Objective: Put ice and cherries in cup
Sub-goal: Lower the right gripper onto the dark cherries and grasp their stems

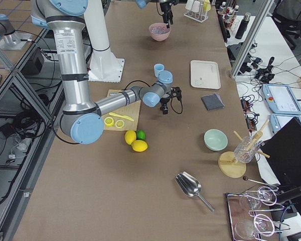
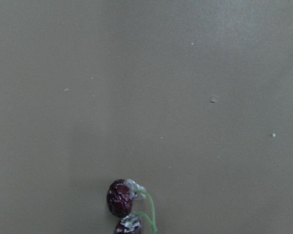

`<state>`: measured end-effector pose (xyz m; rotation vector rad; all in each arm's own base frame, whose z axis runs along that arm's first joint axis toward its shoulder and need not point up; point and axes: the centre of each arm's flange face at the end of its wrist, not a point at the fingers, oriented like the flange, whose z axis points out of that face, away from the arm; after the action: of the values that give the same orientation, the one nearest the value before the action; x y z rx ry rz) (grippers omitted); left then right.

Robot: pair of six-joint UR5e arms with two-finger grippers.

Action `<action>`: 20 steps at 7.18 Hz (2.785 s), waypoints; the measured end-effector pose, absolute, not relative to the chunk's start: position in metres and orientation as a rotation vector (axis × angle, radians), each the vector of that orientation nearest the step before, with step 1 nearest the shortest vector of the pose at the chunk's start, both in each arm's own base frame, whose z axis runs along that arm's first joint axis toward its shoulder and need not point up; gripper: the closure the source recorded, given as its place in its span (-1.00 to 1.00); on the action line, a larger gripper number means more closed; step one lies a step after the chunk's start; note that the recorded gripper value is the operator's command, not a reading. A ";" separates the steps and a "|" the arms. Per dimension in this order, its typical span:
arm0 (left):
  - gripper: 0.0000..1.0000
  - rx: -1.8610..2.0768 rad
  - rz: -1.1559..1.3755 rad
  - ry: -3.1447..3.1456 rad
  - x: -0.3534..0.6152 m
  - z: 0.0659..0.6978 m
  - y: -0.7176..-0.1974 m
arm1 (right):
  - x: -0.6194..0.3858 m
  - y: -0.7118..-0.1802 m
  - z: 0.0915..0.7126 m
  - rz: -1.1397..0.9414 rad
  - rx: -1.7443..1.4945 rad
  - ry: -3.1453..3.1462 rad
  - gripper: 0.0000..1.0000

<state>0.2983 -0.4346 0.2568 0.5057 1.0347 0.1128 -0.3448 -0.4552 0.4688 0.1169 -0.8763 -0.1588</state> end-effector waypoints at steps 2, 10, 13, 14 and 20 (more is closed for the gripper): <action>-0.96 0.506 0.114 1.035 0.298 0.256 -0.434 | -0.347 -0.456 0.467 -0.157 0.117 -0.878 -0.54; -0.96 0.515 0.114 1.041 0.298 0.251 -0.435 | -0.361 -0.472 0.469 -0.137 0.108 -0.868 -0.32; -0.96 0.516 0.112 1.041 0.298 0.251 -0.436 | -0.354 -0.470 0.461 -0.137 0.121 -0.882 -0.27; -0.96 0.516 0.112 1.041 0.298 0.251 -0.435 | -0.354 -0.470 0.462 -0.136 0.120 -0.880 -0.19; -0.96 0.523 0.109 1.044 0.291 0.249 -0.431 | -0.349 -0.468 0.462 -0.143 0.128 -0.884 1.00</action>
<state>0.2912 -0.4307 0.2491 0.5234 1.0442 0.1092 -0.3489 -0.4677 0.4621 0.1281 -0.8839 -0.1433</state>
